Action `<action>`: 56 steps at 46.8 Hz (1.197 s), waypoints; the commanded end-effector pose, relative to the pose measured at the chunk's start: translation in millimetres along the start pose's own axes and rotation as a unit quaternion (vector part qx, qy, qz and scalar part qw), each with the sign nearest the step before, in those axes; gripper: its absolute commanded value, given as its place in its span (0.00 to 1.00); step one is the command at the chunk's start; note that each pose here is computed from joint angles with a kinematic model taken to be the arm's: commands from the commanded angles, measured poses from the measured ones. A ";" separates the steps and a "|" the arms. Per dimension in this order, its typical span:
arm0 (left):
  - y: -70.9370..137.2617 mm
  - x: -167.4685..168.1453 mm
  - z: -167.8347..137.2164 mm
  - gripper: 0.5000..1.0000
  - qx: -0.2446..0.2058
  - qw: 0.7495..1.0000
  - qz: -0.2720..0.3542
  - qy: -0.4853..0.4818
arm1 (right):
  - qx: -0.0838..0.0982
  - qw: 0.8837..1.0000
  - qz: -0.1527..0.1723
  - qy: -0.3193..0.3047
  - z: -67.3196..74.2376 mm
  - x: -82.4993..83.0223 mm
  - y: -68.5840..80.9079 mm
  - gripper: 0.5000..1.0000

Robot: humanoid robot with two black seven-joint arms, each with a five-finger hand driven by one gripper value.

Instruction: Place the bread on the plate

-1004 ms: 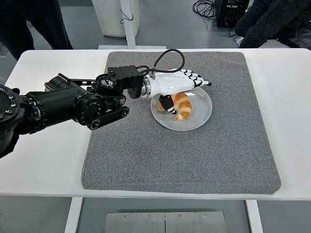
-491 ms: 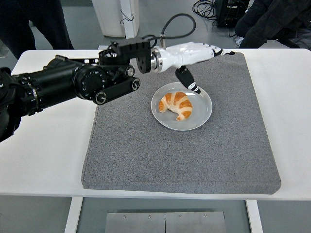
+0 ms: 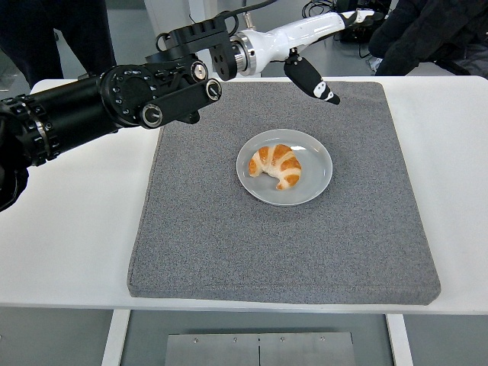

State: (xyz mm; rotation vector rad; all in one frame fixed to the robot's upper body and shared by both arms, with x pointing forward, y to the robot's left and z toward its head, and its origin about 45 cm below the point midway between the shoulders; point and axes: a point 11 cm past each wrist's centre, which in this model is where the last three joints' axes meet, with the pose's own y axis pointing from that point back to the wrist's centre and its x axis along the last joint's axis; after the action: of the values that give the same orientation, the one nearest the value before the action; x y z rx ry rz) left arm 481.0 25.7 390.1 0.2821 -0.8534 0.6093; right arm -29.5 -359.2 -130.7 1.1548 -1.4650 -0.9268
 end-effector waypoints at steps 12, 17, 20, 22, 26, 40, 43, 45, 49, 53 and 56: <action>24.7 55.2 -49.3 1.00 0.039 0.974 0.136 0.176 | 0.001 1.000 0.000 0.000 -0.9 0.0 -0.2 1.00; 32.0 50.3 -64.4 1.00 0.042 0.962 0.152 0.222 | 0.001 1.000 0.000 0.001 -1.7 0.4 -0.4 1.00; 36.5 49.8 -73.0 1.00 0.045 0.955 0.166 0.242 | 0.003 1.000 0.000 0.001 -3.5 0.4 -0.7 1.00; 40.7 49.7 -81.1 1.00 0.049 0.949 0.179 0.256 | 0.004 1.000 0.001 0.001 -4.3 0.8 -0.9 1.00; 49.8 48.1 -98.7 1.00 0.058 0.934 0.203 0.287 | 0.005 1.000 0.003 0.001 -6.1 1.2 -1.3 1.00; 79.3 29.1 -156.5 1.00 0.121 0.862 0.264 0.416 | 0.006 1.000 0.004 0.001 -7.0 1.3 -1.5 1.00; 87.4 21.2 -169.1 1.00 0.140 0.845 0.272 0.439 | 0.006 1.000 0.004 0.001 -7.0 1.3 -1.5 1.00; 89.7 16.5 -173.3 1.00 0.146 0.835 0.273 0.454 | 0.007 1.000 0.003 0.001 -7.9 1.3 -1.7 1.00; 95.5 4.1 -182.8 1.00 0.158 0.819 0.275 0.479 | 0.006 1.000 0.004 -0.001 -7.2 1.4 -1.5 1.00; 99.4 -4.6 -188.1 1.00 0.156 0.807 0.274 0.499 | 0.006 1.000 0.005 -0.004 -7.3 1.6 -1.6 1.00; 100.6 -7.5 -189.4 1.00 0.149 0.798 0.274 0.516 | 0.006 1.000 0.006 -0.005 -7.3 1.8 -1.6 1.00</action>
State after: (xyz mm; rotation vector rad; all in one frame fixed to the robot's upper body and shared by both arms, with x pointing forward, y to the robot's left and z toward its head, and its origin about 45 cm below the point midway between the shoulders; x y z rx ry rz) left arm 534.6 190.7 266.2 -0.0309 0.2342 1.2881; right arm -22.0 -361.1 -130.4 1.1531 -1.4833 -0.9180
